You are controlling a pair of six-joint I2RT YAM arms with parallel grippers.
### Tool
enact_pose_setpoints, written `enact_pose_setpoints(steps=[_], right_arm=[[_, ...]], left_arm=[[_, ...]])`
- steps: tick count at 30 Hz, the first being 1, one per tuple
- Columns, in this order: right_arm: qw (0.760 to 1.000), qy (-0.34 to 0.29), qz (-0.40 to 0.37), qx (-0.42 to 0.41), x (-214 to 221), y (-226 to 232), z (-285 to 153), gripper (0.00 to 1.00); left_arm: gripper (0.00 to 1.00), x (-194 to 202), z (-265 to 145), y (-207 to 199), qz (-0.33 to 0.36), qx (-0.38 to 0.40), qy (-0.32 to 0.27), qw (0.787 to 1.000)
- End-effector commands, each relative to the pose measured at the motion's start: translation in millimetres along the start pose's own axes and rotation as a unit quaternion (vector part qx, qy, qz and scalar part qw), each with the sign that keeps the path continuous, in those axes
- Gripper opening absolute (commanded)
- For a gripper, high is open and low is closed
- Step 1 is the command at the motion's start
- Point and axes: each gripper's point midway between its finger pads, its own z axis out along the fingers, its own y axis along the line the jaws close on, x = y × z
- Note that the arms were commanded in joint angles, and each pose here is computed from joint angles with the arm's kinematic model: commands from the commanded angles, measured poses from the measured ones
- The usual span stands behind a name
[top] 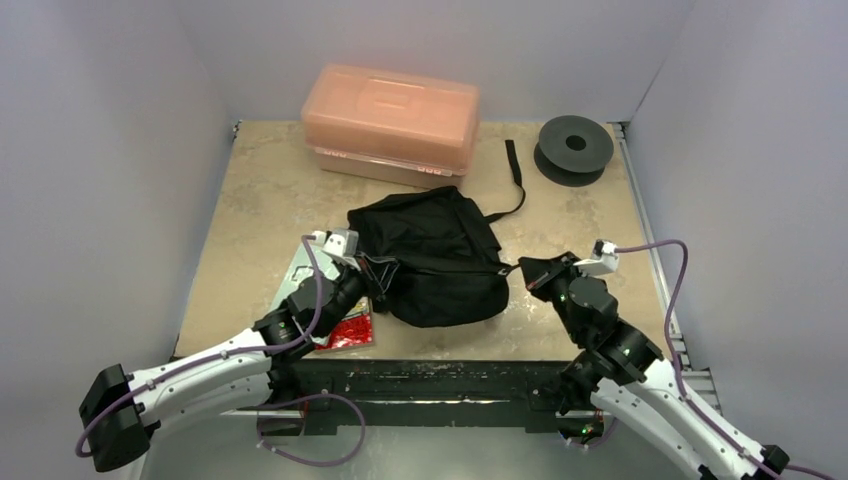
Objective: Pack the student bag
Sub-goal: Unzip the student bag at the center of the board.
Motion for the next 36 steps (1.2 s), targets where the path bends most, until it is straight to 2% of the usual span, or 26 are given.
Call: enact_pose_setpoints(steps=[1, 3, 6, 9, 10, 13, 15, 16, 18, 19, 20, 24, 31, 34, 36], right_arm=[[0.996, -0.057, -0.054, 0.032, -20.7, -11.9, 7.6, 0.0], [0.995, -0.049, -0.076, -0.039, -20.4, 16.6, 6.6, 0.0], [0.99, -0.041, -0.117, -0.074, -29.8, 42.6, 1.7, 0.0], [0.977, -0.036, -0.145, -0.15, -34.6, 73.2, -12.5, 0.0], [0.971, -0.04, -0.156, -0.175, -36.8, 82.1, -18.7, 0.0], [0.966, -0.043, -0.163, -0.195, -42.6, 90.7, -27.5, 0.0], [0.965, -0.045, -0.169, -0.195, -46.1, 92.8, -30.1, 0.0], [0.965, -0.045, -0.17, -0.196, -47.5, 93.8, -31.5, 0.0], [0.963, -0.048, -0.171, -0.202, -50.7, 97.1, -34.9, 0.0], [0.963, -0.048, -0.171, -0.204, -52.0, 98.9, -36.4, 0.0], [0.962, -0.047, -0.17, -0.206, -52.5, 100.3, -37.3, 0.0], [0.961, -0.047, -0.169, -0.214, -53.5, 104.8, -39.4, 0.0], [0.961, -0.041, -0.167, -0.215, -52.8, 105.1, -40.8, 0.0], [0.963, -0.035, -0.168, -0.208, -50.0, 102.5, -38.6, 0.0], [0.965, -0.03, -0.169, -0.198, -48.3, 99.6, -35.4, 0.0]], left_arm=[[0.0, -28.1, 1.0, -22.4, -0.01, 0.051, -0.049, 0.997], [0.0, -23.3, 0.5, -42.4, 0.009, 0.104, -0.028, 0.994], [0.03, -10.2, -1.9, -73.4, 0.045, 0.181, 0.028, 0.982], [0.28, 3.0, 0.5, -92.9, 0.069, 0.217, 0.097, 0.969], [0.37, -4.7, 3.7, -101.5, 0.071, 0.222, 0.105, 0.967], [0.45, -5.9, 11.8, -112.1, 0.083, 0.219, 0.15, 0.961], [0.5, -11.3, 14.8, -121.2, 0.093, 0.228, 0.155, 0.957], [0.57, -14.6, 14.8, -127.4, 0.096, 0.238, 0.152, 0.954], [0.79, -22.3, 15.5, -138.2, 0.103, 0.254, 0.141, 0.951], [0.86, -23.7, 16.9, -143.1, 0.11, 0.259, 0.14, 0.949], [0.87, -24.0, 18.9, -148.1, 0.121, 0.264, 0.142, 0.946], [0.88, -5.9, 35.6, -156.4, 0.161, 0.264, 0.178, 0.934], [0.74, 29.4, 59.3, -160.6, 0.16, 0.265, 0.234, 0.921], [0.55, 36.4, 64.2, -159.1, 0.16, 0.261, 0.244, 0.92], [0.28, 33.8, 63.1, -160.5, 0.167, 0.267, 0.238, 0.919]])
